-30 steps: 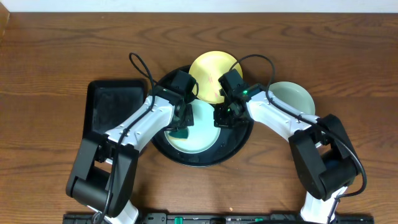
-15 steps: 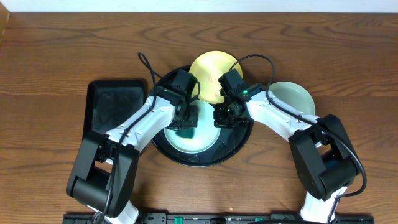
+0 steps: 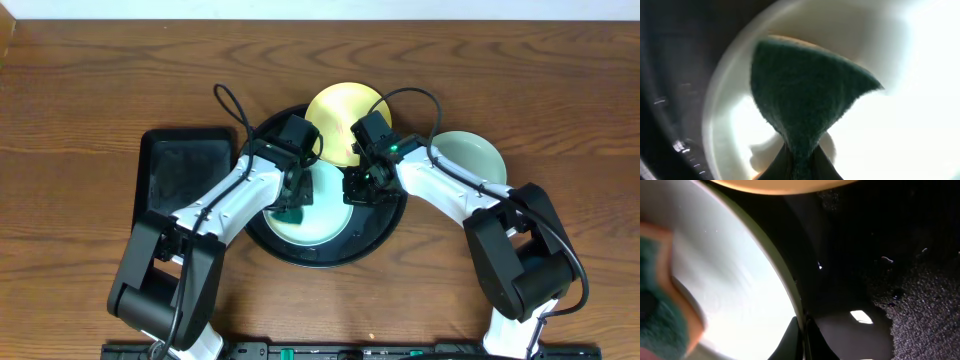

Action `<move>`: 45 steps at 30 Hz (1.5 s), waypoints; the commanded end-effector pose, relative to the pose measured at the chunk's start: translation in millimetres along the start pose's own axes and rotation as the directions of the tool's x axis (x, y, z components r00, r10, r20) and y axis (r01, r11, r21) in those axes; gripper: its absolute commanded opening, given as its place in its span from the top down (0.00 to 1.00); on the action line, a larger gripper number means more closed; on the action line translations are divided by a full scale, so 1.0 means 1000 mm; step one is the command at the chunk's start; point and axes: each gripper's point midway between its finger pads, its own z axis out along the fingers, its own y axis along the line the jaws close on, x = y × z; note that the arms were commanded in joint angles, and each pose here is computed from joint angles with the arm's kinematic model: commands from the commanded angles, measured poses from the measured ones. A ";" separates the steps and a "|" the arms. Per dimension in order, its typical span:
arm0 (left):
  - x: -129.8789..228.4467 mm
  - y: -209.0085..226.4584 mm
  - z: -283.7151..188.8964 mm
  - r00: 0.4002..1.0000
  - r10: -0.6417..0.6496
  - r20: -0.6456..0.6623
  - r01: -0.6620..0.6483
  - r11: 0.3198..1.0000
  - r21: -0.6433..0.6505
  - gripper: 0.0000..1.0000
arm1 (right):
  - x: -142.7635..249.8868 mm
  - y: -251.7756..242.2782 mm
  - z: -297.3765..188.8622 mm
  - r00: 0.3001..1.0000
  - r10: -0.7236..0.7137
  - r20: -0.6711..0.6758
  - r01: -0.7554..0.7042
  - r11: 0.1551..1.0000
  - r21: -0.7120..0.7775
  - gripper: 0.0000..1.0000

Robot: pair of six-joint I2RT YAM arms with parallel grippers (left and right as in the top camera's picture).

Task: Clean dirty plates on tray and stack at the side
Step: 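Scrub the mint plate with the sponge while the right gripper holds it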

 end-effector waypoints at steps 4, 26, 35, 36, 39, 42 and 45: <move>0.016 -0.031 0.005 0.968 0.248 -0.028 -0.241 0.959 0.147 0.92 | -0.005 -0.003 0.006 1.000 0.016 0.007 -0.016 1.000 0.012 0.99; 0.021 -0.034 0.008 0.973 0.226 -0.044 -0.215 0.961 0.171 0.93 | -0.005 -0.002 0.006 1.000 0.016 0.004 -0.016 1.000 0.006 0.99; 0.008 -0.043 0.007 0.939 0.342 0.040 -0.343 0.918 0.197 0.92 | -0.005 -0.002 0.006 1.000 0.016 0.004 -0.016 1.000 0.006 0.99; 0.002 -0.036 0.008 0.953 0.300 0.049 -0.304 0.941 0.147 0.93 | -0.005 -0.002 0.006 1.000 0.016 0.004 -0.016 1.000 0.006 0.99; -0.019 -0.002 0.009 0.988 0.108 0.111 -0.103 0.993 -0.053 0.93 | -0.005 -0.002 0.006 1.000 0.016 0.004 -0.016 1.000 0.006 0.99; -0.031 0.031 0.002 0.972 -0.082 0.219 0.130 0.969 -0.211 0.93 | -0.005 -0.002 0.006 1.000 0.016 0.004 -0.016 1.000 0.006 0.99; -0.029 0.042 0.000 0.952 -0.176 0.251 0.238 0.940 -0.244 0.92 | -0.005 -0.002 0.006 1.000 0.017 0.003 -0.017 1.000 0.007 0.99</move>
